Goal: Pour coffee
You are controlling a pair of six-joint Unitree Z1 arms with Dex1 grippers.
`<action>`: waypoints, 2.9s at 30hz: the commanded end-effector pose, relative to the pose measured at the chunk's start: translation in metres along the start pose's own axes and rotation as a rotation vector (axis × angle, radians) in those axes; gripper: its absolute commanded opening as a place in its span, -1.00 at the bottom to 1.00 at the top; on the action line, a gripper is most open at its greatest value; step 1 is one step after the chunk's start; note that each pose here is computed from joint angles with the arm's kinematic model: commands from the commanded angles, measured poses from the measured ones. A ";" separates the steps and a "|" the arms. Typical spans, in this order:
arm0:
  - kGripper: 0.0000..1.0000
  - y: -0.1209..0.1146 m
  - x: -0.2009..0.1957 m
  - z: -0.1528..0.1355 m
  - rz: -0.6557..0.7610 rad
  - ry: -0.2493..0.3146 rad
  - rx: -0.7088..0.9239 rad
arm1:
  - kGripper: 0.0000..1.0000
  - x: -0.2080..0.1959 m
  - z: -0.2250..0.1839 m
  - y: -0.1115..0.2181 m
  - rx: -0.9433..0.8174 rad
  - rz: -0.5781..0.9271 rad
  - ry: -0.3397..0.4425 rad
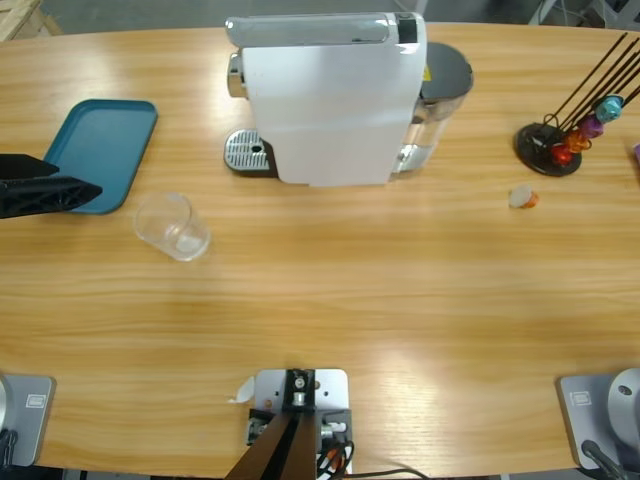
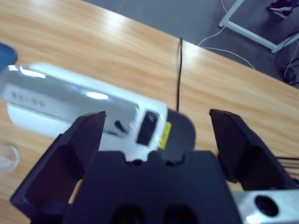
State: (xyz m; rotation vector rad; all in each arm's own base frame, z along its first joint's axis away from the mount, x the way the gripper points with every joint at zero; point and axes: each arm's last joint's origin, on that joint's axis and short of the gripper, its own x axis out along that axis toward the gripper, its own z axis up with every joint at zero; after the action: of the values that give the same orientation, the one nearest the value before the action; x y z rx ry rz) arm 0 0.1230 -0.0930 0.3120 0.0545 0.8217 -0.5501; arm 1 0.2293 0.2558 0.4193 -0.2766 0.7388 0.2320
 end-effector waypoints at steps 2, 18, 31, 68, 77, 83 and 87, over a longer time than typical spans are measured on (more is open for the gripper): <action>0.84 0.002 0.004 -0.012 -0.004 -0.015 0.002 | 1.00 -0.035 -0.065 -0.044 0.038 0.087 0.006; 0.97 -0.003 0.016 -0.024 -0.139 -0.027 -0.086 | 1.00 -0.037 -0.166 -0.069 0.050 0.407 0.093; 0.95 -0.033 0.051 -0.060 -0.035 -0.082 0.075 | 1.00 -0.020 -0.188 -0.063 0.034 0.447 0.149; 0.90 -0.057 0.121 -0.086 0.210 0.020 0.050 | 1.00 -0.015 -0.209 -0.064 0.022 0.478 0.198; 0.37 -0.063 0.142 -0.085 0.256 -0.023 0.047 | 1.00 -0.016 -0.210 -0.064 0.022 0.486 0.199; -0.15 -0.063 0.145 -0.087 0.256 -0.020 0.057 | 1.00 -0.015 -0.210 -0.064 0.022 0.487 0.203; -0.15 -0.063 0.140 -0.084 0.235 -0.041 0.062 | 1.00 -0.015 -0.210 -0.063 0.021 0.487 0.205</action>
State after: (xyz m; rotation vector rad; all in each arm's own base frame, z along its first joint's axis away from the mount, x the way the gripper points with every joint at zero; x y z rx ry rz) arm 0 0.1161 -0.1932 0.1747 0.1380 0.7378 -0.3501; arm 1 0.1104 0.1321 0.2963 -0.0941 1.0034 0.6547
